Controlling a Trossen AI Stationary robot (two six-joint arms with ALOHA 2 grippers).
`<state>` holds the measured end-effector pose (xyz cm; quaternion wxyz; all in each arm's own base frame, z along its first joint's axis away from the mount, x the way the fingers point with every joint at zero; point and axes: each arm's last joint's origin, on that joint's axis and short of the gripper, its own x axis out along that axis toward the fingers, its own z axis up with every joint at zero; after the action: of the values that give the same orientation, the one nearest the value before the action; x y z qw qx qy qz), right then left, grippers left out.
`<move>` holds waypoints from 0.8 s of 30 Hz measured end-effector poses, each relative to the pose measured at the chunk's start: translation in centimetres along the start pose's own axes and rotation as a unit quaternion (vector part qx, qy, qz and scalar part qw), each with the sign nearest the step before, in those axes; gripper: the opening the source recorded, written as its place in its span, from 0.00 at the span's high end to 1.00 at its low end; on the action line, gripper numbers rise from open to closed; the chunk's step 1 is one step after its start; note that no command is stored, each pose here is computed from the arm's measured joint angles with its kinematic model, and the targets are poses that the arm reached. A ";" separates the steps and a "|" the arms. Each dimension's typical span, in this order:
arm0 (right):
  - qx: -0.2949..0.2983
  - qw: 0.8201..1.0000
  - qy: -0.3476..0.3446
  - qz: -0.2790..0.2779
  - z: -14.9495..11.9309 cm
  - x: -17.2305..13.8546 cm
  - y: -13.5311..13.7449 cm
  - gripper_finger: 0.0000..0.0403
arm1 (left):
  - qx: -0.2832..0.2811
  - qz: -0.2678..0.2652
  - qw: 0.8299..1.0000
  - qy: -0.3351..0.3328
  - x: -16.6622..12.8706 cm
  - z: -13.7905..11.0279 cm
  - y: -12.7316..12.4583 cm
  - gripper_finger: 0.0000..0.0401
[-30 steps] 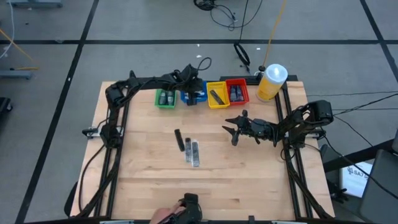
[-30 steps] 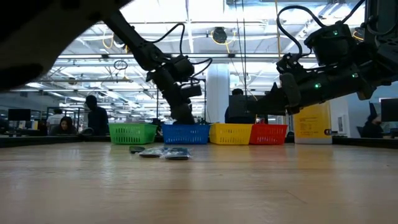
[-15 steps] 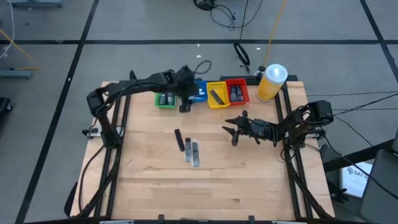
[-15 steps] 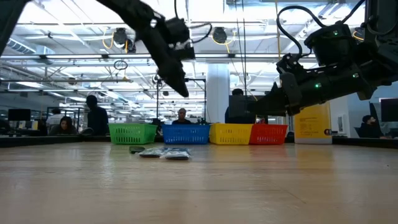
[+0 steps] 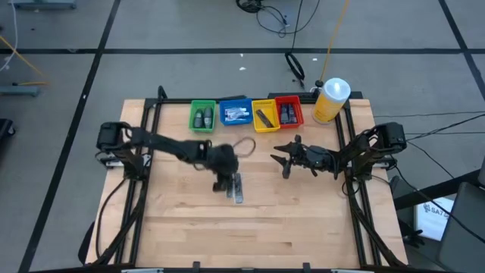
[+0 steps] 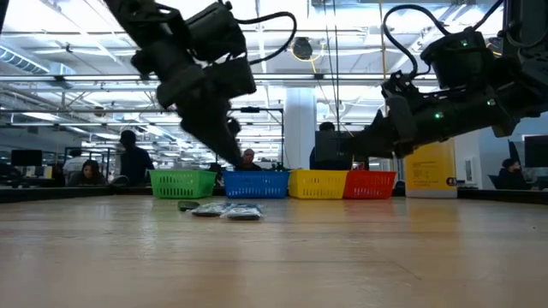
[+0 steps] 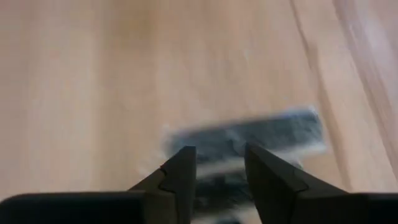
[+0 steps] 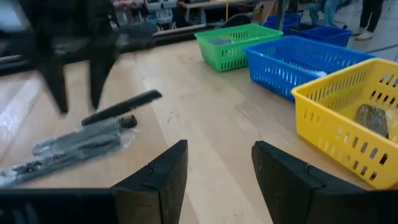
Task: Pick & Place Travel size toiletries
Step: Put the right black comb into the yellow bin
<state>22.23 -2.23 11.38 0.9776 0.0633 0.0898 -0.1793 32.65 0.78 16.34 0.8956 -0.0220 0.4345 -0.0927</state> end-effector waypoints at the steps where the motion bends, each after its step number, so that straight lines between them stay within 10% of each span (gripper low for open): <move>1: 0.001 1.000 -0.005 0.001 0.1 0.0 0.0 0.58 | 0.003 0.002 1.000 0.012 0.6 -0.3 -0.6 0.69; 14: 0.001 1.000 -0.023 0.003 0.5 0.0 0.1 0.58 | 0.038 0.026 0.995 -0.092 7.5 -0.2 -1.0 0.98; 19: -0.001 1.000 -0.018 0.002 0.4 0.0 0.0 0.58 | 0.036 0.051 0.968 -0.244 7.0 2.9 0.4 0.96; 24: -0.011 0.998 0.014 0.054 -0.2 0.0 0.3 0.58 | 0.048 0.076 0.964 -0.250 5.1 4.5 1.1 0.94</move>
<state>22.30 -1.94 11.25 0.9851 0.0600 0.1019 -0.1247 39.45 0.68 15.06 0.9801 0.0313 0.1924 -0.0367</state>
